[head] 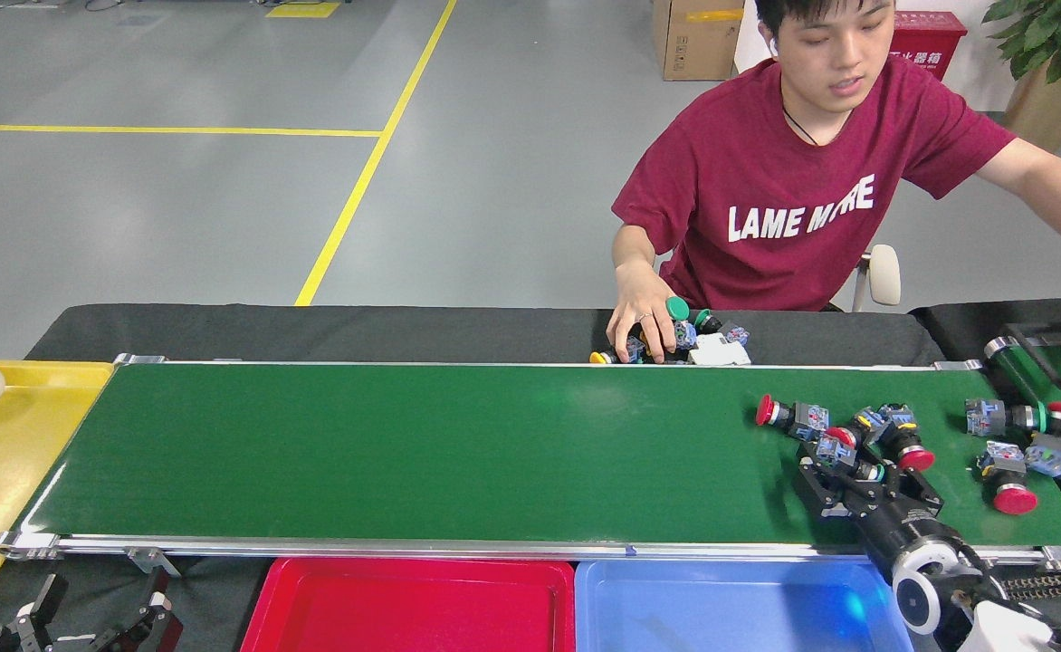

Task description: Pick switch part from conveyor to tray

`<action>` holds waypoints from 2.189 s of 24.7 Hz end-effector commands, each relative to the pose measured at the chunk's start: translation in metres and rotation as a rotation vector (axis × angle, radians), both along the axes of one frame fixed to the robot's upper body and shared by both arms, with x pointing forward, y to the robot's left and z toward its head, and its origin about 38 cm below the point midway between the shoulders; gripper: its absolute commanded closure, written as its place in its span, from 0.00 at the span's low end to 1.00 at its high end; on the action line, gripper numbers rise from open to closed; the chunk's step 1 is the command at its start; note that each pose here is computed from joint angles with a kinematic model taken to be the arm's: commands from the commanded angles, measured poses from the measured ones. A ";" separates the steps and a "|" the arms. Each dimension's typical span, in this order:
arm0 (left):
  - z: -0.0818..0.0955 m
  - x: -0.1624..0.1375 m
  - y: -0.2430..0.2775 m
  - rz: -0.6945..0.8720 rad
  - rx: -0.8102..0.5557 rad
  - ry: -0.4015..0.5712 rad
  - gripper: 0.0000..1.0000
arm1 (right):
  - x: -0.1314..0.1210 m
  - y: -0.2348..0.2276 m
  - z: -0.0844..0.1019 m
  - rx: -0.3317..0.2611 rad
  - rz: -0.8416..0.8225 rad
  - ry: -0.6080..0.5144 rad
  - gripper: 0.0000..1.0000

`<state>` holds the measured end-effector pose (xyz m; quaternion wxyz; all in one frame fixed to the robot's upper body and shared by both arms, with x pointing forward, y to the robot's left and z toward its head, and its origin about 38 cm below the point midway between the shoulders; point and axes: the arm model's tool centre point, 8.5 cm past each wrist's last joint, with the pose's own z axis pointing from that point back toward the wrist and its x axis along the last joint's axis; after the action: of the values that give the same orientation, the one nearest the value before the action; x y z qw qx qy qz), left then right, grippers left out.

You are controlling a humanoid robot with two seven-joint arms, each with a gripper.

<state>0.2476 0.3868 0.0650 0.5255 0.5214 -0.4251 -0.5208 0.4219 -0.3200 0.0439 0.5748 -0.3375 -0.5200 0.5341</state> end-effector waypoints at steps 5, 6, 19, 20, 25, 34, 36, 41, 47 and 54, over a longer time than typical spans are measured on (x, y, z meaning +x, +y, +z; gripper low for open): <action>0.009 -0.006 0.015 0.030 0.028 -0.014 0.00 | -0.026 0.018 0.045 0.045 0.246 -0.174 0.70; 0.009 -0.007 0.016 0.033 0.029 -0.015 0.00 | -0.032 0.025 0.046 0.050 0.294 -0.184 0.70; 0.009 -0.003 0.011 0.015 0.025 -0.017 0.00 | -0.087 0.238 0.033 0.007 0.829 -0.177 0.29; 0.009 -0.003 0.011 0.015 0.025 -0.018 0.00 | -0.089 0.251 0.035 0.003 0.856 -0.181 0.12; 0.010 -0.001 0.011 0.014 0.025 -0.023 0.00 | -0.104 0.270 0.031 0.000 0.932 -0.172 0.03; 0.010 -0.003 0.012 0.019 0.026 -0.022 0.00 | -0.042 0.191 0.085 -0.011 0.649 -0.316 0.04; 0.011 -0.004 0.014 0.025 0.028 -0.021 0.00 | -0.028 0.139 0.094 -0.018 0.489 -0.346 0.05; 0.009 -0.002 0.009 0.001 0.022 -0.019 0.00 | -0.058 0.019 0.075 -0.049 0.088 -0.363 0.05; 0.008 -0.001 -0.001 -0.065 0.008 -0.017 0.00 | -0.139 -0.047 0.033 -0.105 -0.160 -0.373 0.04; 0.011 0.003 0.000 -0.056 0.008 -0.028 0.00 | -0.187 -0.040 0.018 -0.069 -0.095 -0.306 0.03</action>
<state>0.2481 0.3860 0.0688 0.5090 0.5109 -0.4409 -0.5344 0.2327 -0.3618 0.0551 0.5116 -0.4561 -0.5546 0.4719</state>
